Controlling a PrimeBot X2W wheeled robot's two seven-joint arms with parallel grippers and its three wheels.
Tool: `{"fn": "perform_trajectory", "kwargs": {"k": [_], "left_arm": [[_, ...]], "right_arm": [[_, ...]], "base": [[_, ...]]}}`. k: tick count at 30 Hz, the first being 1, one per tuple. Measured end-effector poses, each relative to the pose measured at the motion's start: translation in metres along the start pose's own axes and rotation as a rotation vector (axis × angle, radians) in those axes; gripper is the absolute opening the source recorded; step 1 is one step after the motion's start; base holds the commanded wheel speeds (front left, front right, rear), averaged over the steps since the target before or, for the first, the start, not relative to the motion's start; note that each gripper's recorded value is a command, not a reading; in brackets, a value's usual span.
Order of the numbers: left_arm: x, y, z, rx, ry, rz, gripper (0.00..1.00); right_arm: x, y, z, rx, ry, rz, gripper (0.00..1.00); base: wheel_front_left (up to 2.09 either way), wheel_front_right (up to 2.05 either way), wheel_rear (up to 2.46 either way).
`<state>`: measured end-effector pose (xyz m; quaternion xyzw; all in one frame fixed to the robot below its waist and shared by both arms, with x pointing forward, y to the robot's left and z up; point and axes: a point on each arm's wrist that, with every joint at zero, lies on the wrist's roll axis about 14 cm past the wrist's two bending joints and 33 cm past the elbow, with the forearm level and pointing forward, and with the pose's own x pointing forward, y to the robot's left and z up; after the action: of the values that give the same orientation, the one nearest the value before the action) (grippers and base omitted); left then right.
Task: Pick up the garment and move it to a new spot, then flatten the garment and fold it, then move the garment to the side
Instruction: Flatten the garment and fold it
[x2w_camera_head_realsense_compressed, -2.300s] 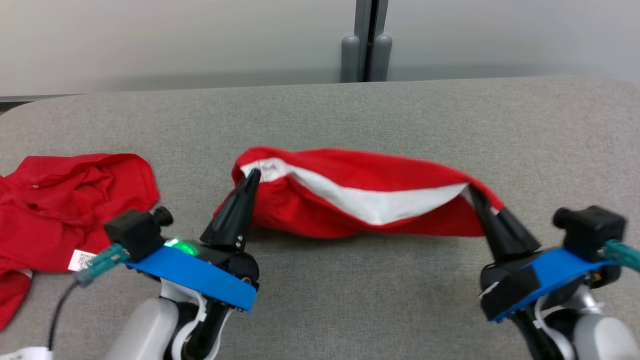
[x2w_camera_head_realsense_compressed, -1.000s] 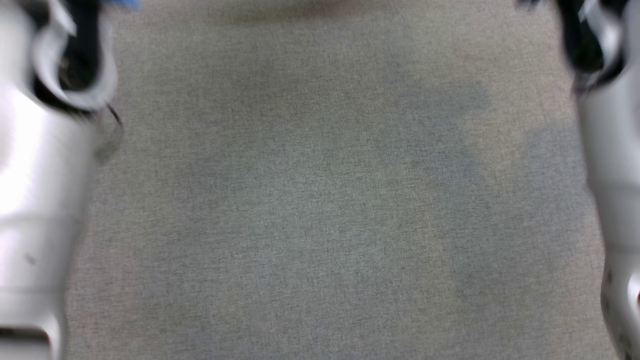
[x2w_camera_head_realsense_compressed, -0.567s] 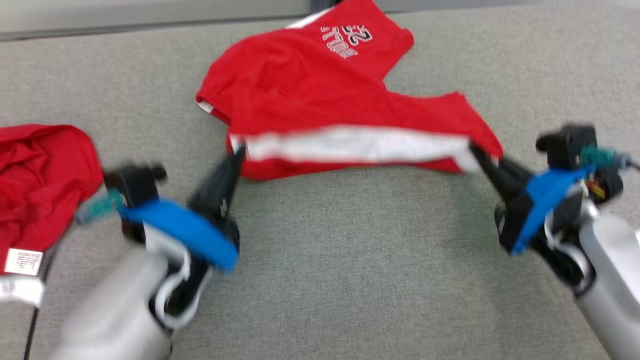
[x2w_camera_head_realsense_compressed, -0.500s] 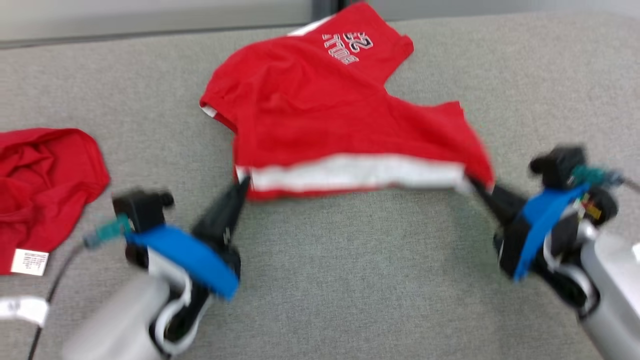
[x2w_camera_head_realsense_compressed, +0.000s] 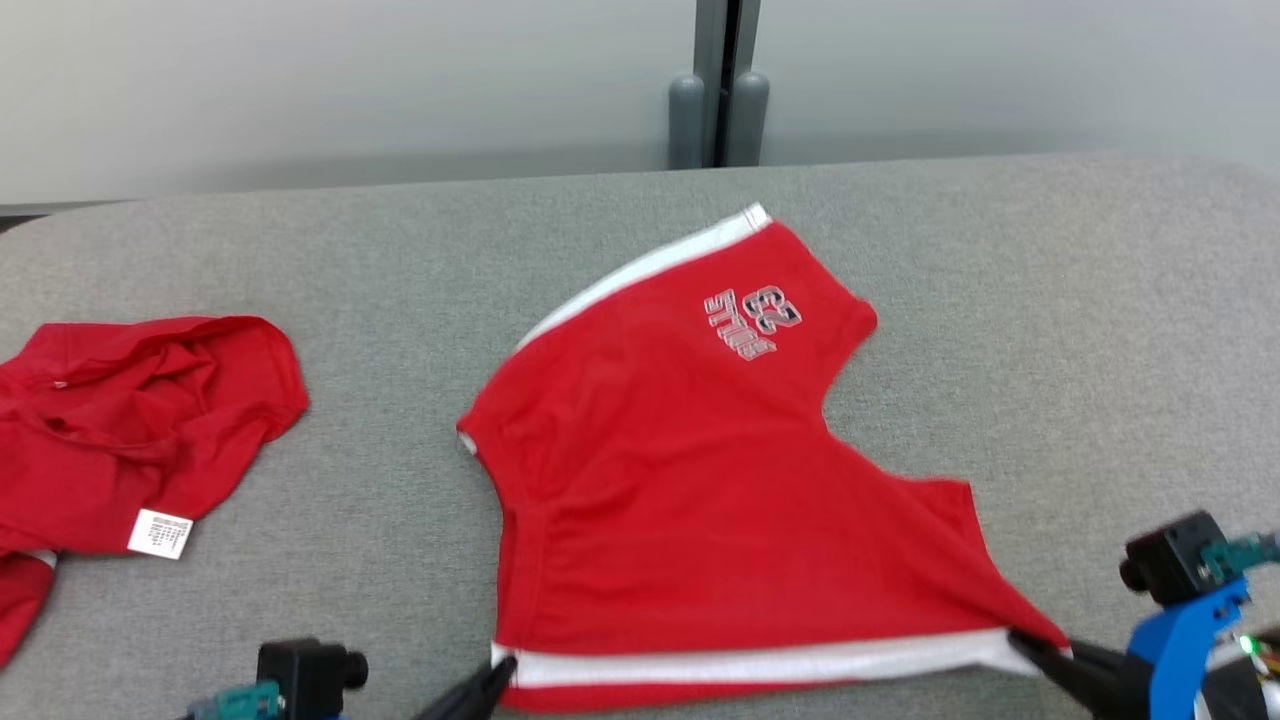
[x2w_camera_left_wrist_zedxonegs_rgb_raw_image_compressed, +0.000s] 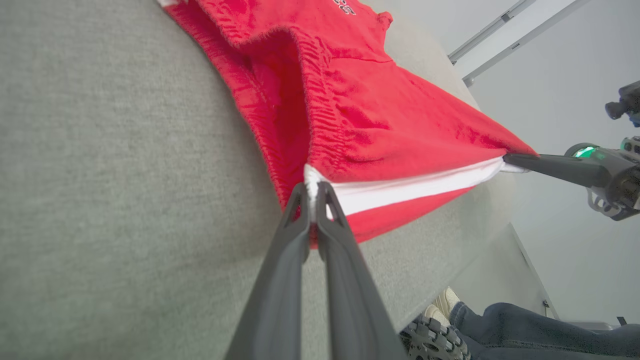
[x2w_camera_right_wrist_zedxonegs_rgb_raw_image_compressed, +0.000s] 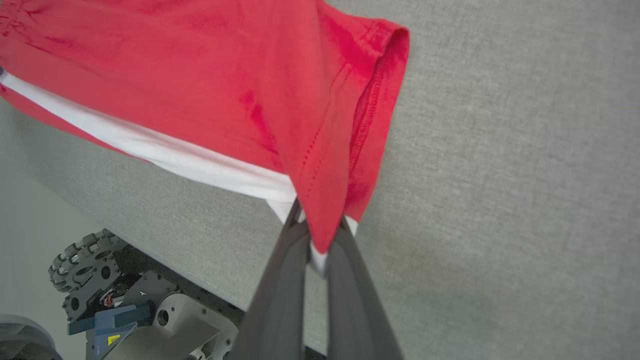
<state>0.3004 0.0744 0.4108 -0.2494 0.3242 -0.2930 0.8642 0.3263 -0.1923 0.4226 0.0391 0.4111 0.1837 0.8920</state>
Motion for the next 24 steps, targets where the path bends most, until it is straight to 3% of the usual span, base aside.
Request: {"fn": "perform_trajectory", "kwargs": {"k": [4,7,12,16,24], "left_arm": [[-0.026,-0.015,-0.016,-0.083,0.039,0.004,0.00],[-0.038,-0.024,-0.018,-0.121,0.051,0.000,0.00],[-0.038,-0.034,0.003,-0.127,-0.014,-0.035,0.00],[-0.018,-0.045,0.034,-0.123,-0.113,-0.096,0.00],[0.022,-0.019,0.085,-0.156,-0.283,-0.033,0.00]], "right_arm": [[-0.021,0.010,-0.023,0.078,0.058,-0.012,0.00],[-0.035,0.014,-0.019,0.081,0.045,-0.039,0.00],[-0.042,0.019,0.016,0.014,-0.053,-0.065,0.00],[-0.034,0.028,0.065,-0.061,-0.180,-0.031,0.00],[0.012,0.036,0.127,-0.146,-0.234,0.051,0.00]], "base": [[0.00,0.00,0.00],[0.00,0.00,0.00],[0.00,0.00,0.00],[0.00,0.00,0.00],[0.00,0.00,0.00]]}}
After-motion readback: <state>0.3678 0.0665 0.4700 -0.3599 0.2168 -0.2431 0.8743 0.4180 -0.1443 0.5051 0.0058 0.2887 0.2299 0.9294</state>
